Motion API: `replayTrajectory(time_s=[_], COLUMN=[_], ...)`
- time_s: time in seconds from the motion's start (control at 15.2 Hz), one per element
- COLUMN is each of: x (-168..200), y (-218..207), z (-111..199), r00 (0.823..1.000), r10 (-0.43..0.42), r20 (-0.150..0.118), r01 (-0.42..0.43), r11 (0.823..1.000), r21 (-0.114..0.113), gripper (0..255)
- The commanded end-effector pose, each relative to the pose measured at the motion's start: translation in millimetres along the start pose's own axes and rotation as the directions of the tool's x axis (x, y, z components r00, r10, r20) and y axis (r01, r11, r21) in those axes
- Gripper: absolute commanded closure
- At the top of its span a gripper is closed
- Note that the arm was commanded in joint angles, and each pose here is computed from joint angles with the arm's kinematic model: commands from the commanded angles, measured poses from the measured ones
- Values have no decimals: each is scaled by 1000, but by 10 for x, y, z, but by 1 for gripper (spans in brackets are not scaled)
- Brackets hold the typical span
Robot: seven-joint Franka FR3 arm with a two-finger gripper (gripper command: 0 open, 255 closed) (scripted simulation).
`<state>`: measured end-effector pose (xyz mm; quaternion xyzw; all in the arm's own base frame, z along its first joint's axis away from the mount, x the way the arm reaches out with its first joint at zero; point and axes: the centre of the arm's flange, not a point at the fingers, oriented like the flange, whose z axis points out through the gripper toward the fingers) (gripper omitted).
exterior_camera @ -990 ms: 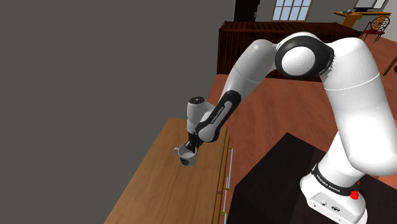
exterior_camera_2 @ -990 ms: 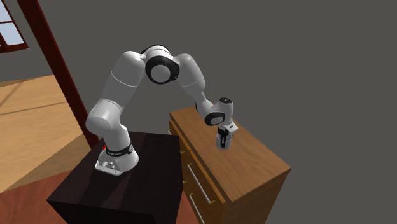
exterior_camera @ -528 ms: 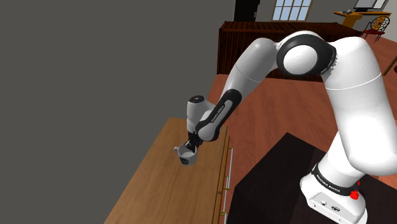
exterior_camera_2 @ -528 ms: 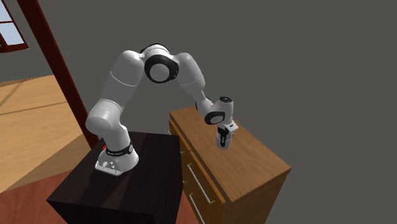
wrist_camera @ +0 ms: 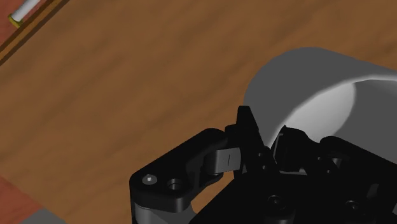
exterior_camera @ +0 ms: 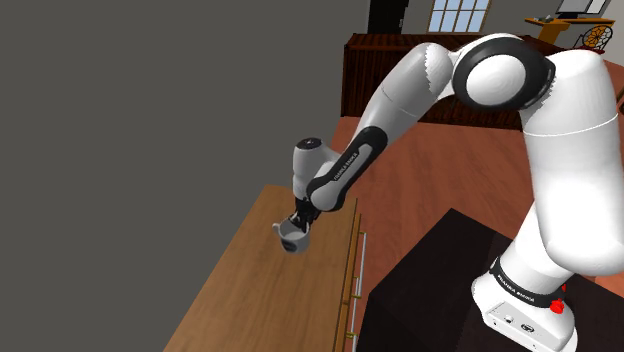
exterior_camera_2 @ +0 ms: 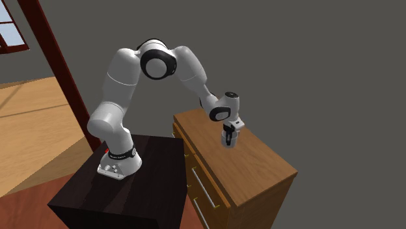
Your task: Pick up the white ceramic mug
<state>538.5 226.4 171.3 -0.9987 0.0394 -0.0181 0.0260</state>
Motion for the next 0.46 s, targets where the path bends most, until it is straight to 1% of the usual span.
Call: replayTrajectory(time_s=[0.0,0.26,0.4], x=[9,17,17], y=[-8,-19,-20], z=[-114,-325,-333], r00=[1000,1000,1000], r10=[0,0,0], r20=[0,0,0], r01=[0,0,0], r11=[1000,1000,1000], r21=[0,0,0], gripper=[255,255,255])
